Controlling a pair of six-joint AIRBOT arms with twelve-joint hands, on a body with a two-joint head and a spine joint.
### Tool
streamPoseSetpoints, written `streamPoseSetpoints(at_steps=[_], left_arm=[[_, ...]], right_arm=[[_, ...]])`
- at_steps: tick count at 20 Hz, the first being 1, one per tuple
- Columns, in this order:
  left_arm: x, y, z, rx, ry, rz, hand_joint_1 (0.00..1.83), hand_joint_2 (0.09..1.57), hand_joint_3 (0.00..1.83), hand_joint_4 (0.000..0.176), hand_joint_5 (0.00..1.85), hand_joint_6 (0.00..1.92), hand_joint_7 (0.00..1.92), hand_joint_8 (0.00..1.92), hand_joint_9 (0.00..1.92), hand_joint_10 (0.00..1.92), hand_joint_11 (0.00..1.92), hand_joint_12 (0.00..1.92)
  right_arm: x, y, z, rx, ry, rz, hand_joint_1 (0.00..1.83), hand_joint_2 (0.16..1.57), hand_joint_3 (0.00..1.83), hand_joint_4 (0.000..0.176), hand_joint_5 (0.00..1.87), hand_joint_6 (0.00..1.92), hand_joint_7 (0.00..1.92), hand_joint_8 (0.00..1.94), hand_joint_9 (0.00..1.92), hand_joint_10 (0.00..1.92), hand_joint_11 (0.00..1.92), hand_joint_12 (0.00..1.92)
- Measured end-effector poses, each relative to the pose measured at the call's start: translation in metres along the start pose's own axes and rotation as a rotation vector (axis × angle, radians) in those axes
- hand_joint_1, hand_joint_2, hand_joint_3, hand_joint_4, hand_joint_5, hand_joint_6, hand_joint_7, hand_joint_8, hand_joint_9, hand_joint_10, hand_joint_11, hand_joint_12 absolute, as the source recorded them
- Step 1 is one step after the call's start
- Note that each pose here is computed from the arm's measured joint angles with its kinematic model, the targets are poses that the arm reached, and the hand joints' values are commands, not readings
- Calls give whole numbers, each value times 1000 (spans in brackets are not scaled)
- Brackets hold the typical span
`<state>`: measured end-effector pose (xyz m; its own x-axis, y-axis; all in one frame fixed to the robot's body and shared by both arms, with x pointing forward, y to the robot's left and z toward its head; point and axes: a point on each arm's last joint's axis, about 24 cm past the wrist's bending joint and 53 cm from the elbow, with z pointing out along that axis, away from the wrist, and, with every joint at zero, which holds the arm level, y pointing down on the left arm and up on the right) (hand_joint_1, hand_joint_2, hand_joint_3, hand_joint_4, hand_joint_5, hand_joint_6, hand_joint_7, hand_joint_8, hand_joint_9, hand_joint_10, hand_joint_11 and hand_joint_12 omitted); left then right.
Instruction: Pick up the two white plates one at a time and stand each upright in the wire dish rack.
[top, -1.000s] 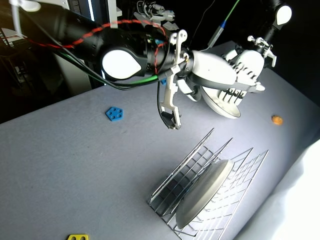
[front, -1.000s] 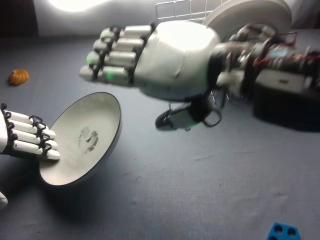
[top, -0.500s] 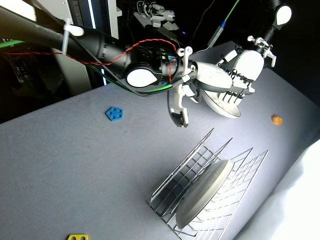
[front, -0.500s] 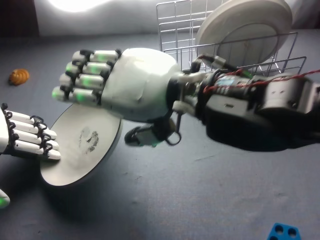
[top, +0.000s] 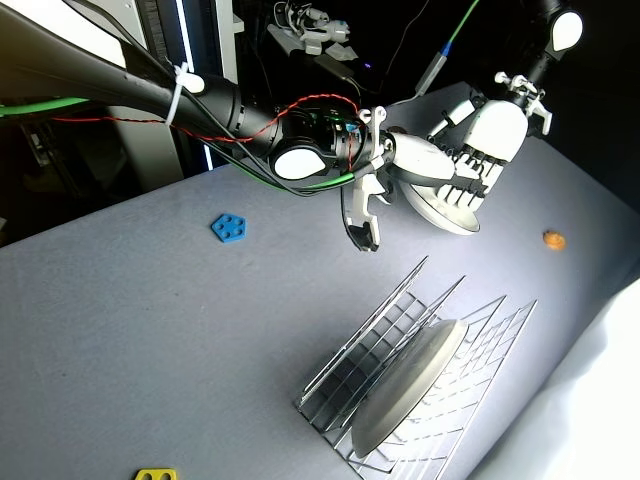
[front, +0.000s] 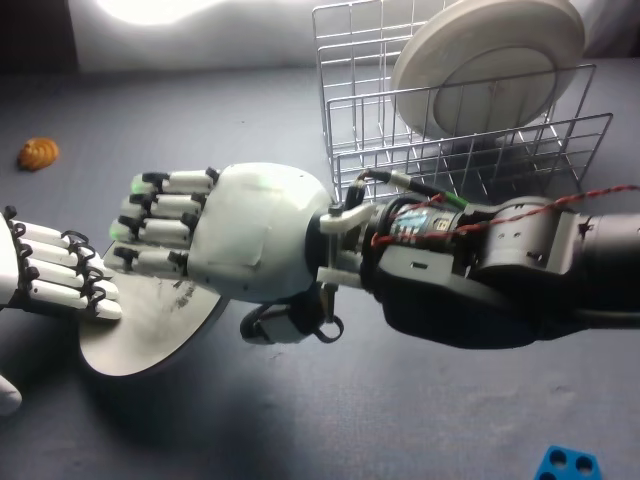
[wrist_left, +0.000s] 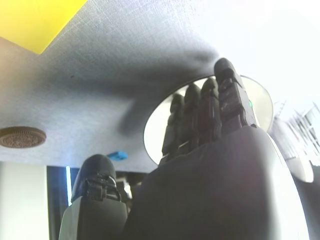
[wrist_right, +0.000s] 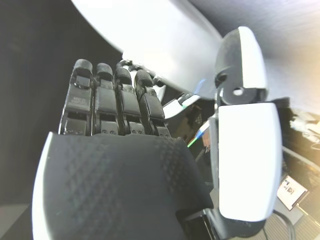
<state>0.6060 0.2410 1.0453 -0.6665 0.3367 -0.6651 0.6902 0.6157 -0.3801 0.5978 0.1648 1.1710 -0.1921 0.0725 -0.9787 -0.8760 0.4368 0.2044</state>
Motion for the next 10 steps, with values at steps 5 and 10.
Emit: streamPoseSetpoints(at_steps=[5, 10], left_arm=[[1, 0, 0, 0, 3, 1, 0, 1152, 0, 0, 86, 3, 91, 10, 67, 8, 26, 16], [1, 1, 1, 1, 7, 5, 0, 1155, 0, 0, 101, 7, 102, 11, 72, 6, 8, 7]], right_arm=[[9, -11, 11, 22, 1, -9, 1123, 1004, 1, 0, 491, 5, 445, 5, 409, 17, 60, 915], [8, -16, 17, 32, -12, -9, 1165, 1087, 4, 0, 669, 14, 662, 8, 637, 22, 220, 982]])
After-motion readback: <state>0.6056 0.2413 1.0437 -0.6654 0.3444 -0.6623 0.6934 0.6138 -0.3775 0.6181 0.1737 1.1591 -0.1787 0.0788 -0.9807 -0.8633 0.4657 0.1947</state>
